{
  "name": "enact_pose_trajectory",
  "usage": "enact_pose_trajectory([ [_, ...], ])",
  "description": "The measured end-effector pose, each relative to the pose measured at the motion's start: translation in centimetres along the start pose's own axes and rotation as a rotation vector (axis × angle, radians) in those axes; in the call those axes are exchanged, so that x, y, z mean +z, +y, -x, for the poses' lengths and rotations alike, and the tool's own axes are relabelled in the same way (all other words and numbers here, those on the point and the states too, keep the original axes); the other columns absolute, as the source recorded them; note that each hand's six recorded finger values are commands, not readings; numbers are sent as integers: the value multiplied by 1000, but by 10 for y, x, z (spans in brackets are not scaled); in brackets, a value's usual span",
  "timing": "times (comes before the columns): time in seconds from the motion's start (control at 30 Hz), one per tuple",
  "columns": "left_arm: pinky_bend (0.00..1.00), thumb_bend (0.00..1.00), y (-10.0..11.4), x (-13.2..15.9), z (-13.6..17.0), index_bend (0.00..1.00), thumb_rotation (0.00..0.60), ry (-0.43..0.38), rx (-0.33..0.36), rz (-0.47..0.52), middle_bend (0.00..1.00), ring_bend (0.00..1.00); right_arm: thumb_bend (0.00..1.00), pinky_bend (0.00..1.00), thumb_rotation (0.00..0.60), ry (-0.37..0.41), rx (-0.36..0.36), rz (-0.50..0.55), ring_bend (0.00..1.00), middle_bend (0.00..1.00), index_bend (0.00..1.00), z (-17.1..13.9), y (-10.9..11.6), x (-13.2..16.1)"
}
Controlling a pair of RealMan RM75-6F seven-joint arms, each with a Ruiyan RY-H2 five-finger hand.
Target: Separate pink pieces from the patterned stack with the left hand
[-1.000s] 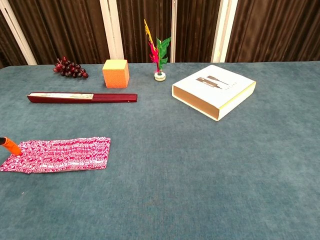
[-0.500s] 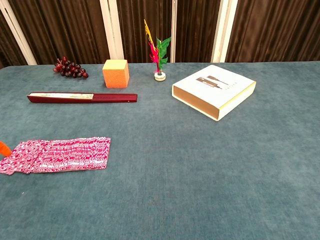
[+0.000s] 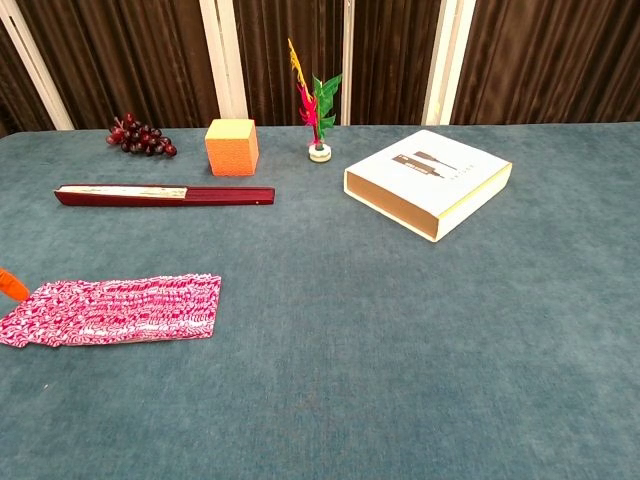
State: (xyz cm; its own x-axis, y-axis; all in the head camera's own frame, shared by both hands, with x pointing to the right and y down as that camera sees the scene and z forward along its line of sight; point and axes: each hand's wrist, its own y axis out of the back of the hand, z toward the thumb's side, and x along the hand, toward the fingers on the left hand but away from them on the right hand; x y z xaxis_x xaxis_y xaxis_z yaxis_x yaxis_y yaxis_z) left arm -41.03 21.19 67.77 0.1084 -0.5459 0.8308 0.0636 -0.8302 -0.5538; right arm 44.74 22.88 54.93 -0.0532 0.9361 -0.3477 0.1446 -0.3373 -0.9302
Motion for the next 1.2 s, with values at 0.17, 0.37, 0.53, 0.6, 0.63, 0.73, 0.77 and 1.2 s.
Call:
enact_pose_trajectory([
  [0.17, 760, 770, -2, 3, -4, 211, 600, -11, -5, -2, 859, 716, 388, 165, 600, -2, 0, 0, 85, 51, 82, 0, 0, 0],
  [0.37, 760, 770, -2, 6, -8, 211, 600, -18, -11, -3, 860, 717, 389, 165, 600, -5, 1, -1, 85, 51, 82, -1, -3, -3],
  [0.53, 760, 770, -5, 5, -9, 211, 600, -11, -23, -8, 862, 718, 389, 165, 600, -6, 1, 1, 85, 52, 82, -1, -5, -4],
  [0.6, 760, 770, -6, 4, -9, 211, 600, -2, -27, -13, 862, 718, 389, 165, 600, -6, 0, 2, 85, 52, 82, -1, -5, -4],
  [0.63, 760, 770, -6, 3, -9, 211, 600, 2, -29, -14, 861, 718, 389, 165, 600, -5, 0, 2, 85, 52, 82, -1, -5, -4],
  [0.73, 760, 770, -7, 1, -9, 211, 600, 13, -36, -10, 862, 719, 389, 165, 600, -5, 0, 4, 85, 52, 82, -1, -6, -5],
  [0.77, 760, 770, -7, 0, -10, 212, 600, 15, -38, -11, 862, 719, 389, 165, 600, -6, -1, 5, 85, 52, 82, -2, -6, -5],
  [1.2, 760, 770, -8, -8, -10, 214, 600, 42, -44, -21, 863, 719, 389, 165, 600, -2, -1, 9, 85, 52, 82, -5, -3, -8],
])
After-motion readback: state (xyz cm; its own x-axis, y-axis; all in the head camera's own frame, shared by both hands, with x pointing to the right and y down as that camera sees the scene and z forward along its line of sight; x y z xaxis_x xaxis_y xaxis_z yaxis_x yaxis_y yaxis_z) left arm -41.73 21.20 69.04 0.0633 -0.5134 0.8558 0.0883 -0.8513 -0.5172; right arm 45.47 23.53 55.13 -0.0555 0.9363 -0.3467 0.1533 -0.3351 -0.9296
